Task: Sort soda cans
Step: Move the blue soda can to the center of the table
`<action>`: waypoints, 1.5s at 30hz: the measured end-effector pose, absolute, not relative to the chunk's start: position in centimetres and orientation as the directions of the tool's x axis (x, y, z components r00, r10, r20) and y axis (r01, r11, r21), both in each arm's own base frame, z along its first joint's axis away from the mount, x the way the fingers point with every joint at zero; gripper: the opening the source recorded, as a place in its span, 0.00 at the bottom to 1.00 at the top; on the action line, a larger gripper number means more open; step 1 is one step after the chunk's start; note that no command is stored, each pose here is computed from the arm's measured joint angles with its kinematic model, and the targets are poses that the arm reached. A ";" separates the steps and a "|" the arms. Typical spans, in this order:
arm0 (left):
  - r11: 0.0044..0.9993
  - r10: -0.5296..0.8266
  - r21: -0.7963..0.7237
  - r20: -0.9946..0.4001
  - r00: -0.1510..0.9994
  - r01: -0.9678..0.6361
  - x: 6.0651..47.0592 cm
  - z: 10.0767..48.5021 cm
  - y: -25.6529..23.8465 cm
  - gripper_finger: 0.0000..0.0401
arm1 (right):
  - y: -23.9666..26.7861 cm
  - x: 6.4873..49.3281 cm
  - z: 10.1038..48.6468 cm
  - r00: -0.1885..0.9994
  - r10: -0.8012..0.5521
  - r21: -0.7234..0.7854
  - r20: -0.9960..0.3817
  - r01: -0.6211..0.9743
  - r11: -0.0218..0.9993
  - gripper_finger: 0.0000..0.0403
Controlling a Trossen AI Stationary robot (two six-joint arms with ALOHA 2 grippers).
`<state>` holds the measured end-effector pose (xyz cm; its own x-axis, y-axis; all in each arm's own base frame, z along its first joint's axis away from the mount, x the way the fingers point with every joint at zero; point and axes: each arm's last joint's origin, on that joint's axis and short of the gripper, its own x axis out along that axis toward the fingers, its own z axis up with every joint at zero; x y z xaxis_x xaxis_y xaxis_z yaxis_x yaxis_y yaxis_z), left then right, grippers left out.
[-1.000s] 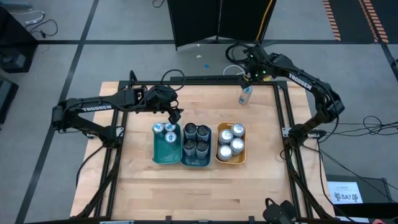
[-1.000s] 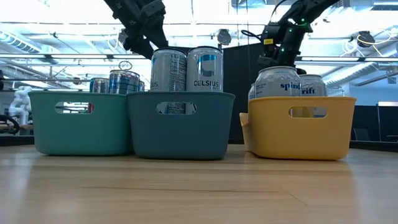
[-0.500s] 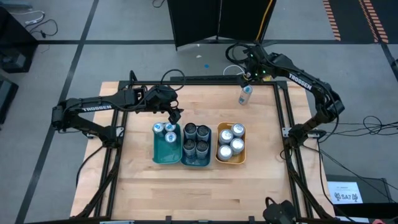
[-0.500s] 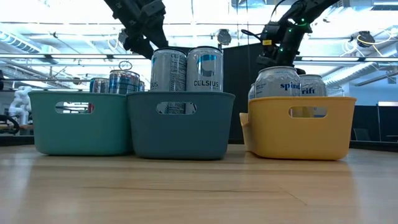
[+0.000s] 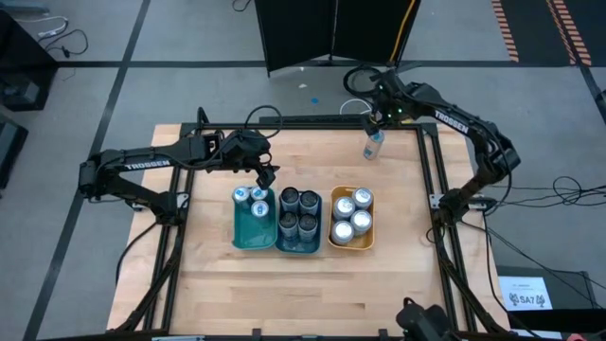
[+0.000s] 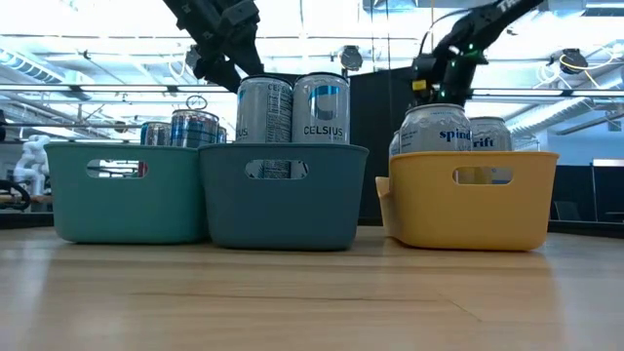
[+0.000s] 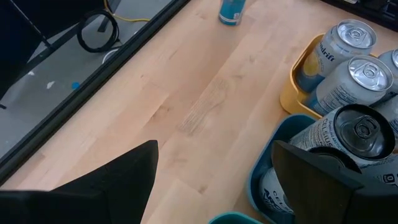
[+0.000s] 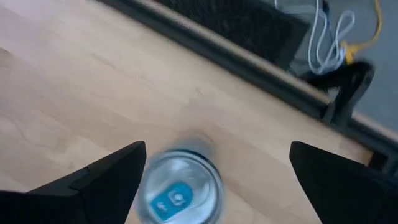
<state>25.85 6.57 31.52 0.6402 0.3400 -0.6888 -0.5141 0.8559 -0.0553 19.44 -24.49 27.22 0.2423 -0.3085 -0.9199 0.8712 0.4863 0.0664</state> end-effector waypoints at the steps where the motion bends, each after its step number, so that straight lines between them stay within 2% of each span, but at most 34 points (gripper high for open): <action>1: 0.856 0.340 -0.056 -0.689 0.640 -0.514 25.9 31.5 6.6 0.80 | -24.6 19.5 26.7 0.229 -0.292 0.063 -0.928 0.872 0.485 0.97; 12: 0.853 0.340 -0.061 -0.689 0.640 -0.518 25.9 31.5 6.6 0.80 | -25.4 20.2 23.4 0.166 -0.194 0.052 -0.967 0.873 0.486 0.97; 15: 0.846 0.340 -0.073 -0.689 0.640 -0.528 25.8 31.5 6.6 0.80 | -25.2 20.0 23.2 0.146 -0.169 0.047 -0.975 0.874 0.483 0.94; 19: 0.846 0.340 -0.073 -0.689 0.640 -0.528 25.9 31.5 6.6 0.80 | -25.0 19.8 23.2 0.122 -0.143 0.038 -0.982 0.876 0.481 0.85; 29: 0.846 0.339 -0.073 -0.689 0.640 -0.528 25.9 31.5 6.6 0.80 | -24.4 19.3 23.6 0.101 -0.119 0.030 -0.988 0.873 0.487 0.53; 38: 0.852 0.327 -0.077 -0.695 0.641 -0.518 25.9 31.5 6.4 0.80 | -21.6 17.6 29.8 0.278 -0.282 0.109 -0.918 0.863 0.493 0.54; 45: 0.847 0.299 -0.064 -0.762 0.574 -0.527 24.8 31.1 6.0 0.80 | -16.8 17.8 35.5 0.598 -0.344 0.295 -0.724 0.720 0.629 0.56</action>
<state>24.82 6.03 31.09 0.5741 0.2991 -0.7622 -0.5270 0.8475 -0.0644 17.81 -16.80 35.45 0.5979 -0.3443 -0.7239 0.7195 0.6285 0.2953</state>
